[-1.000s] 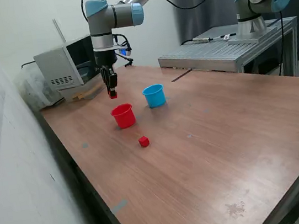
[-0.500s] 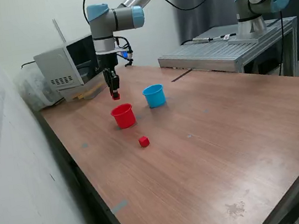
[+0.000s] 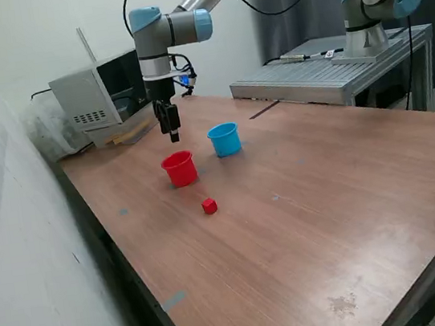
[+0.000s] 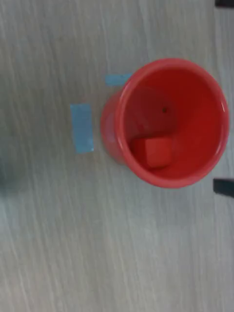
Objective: Place red objects in the red bin, and blue objects in the blue bin.
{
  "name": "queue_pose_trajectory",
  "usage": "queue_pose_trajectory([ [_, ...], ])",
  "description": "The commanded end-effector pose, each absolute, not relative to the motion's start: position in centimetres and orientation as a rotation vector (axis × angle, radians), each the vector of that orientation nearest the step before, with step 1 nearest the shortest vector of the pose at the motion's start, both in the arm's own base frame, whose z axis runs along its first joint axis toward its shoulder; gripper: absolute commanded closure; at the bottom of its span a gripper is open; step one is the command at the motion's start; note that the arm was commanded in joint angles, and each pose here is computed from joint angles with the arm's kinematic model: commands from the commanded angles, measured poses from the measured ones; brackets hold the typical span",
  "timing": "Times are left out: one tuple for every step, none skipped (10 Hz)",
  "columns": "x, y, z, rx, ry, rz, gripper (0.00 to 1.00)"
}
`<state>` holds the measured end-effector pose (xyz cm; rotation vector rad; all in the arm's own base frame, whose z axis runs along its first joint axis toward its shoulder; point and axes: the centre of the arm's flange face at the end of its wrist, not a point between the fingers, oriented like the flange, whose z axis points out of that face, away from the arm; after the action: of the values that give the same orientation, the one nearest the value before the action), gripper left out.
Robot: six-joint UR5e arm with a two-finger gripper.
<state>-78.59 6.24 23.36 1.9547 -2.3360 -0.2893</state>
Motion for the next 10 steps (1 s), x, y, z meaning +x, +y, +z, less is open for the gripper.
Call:
queue_pose_trajectory([
  [-76.0,4.2,26.5,1.962,-2.305,-0.293,0.0],
  [-74.2,2.1,28.7,1.983,-2.249,-0.312,0.0],
  [-72.4,-0.9,30.6,2.024,-2.166,-0.317,0.0],
  [-70.7,-3.2,32.5,2.074,-2.104,-0.333,0.0],
  [-68.8,-5.1,34.2,2.132,-2.034,-0.345,0.0],
  [-66.8,-7.3,36.1,2.181,-1.965,-0.36,0.0],
  [-64.7,-8.5,37.7,2.191,-1.937,-0.373,0.0],
  [-62.6,-10.8,38.9,2.216,-1.891,-0.378,0.0],
  [-61.8,-12.6,39.1,2.249,-1.851,-0.373,0.0],
  [-61.6,-13.7,39.0,2.299,-1.776,-0.363,0.0],
])
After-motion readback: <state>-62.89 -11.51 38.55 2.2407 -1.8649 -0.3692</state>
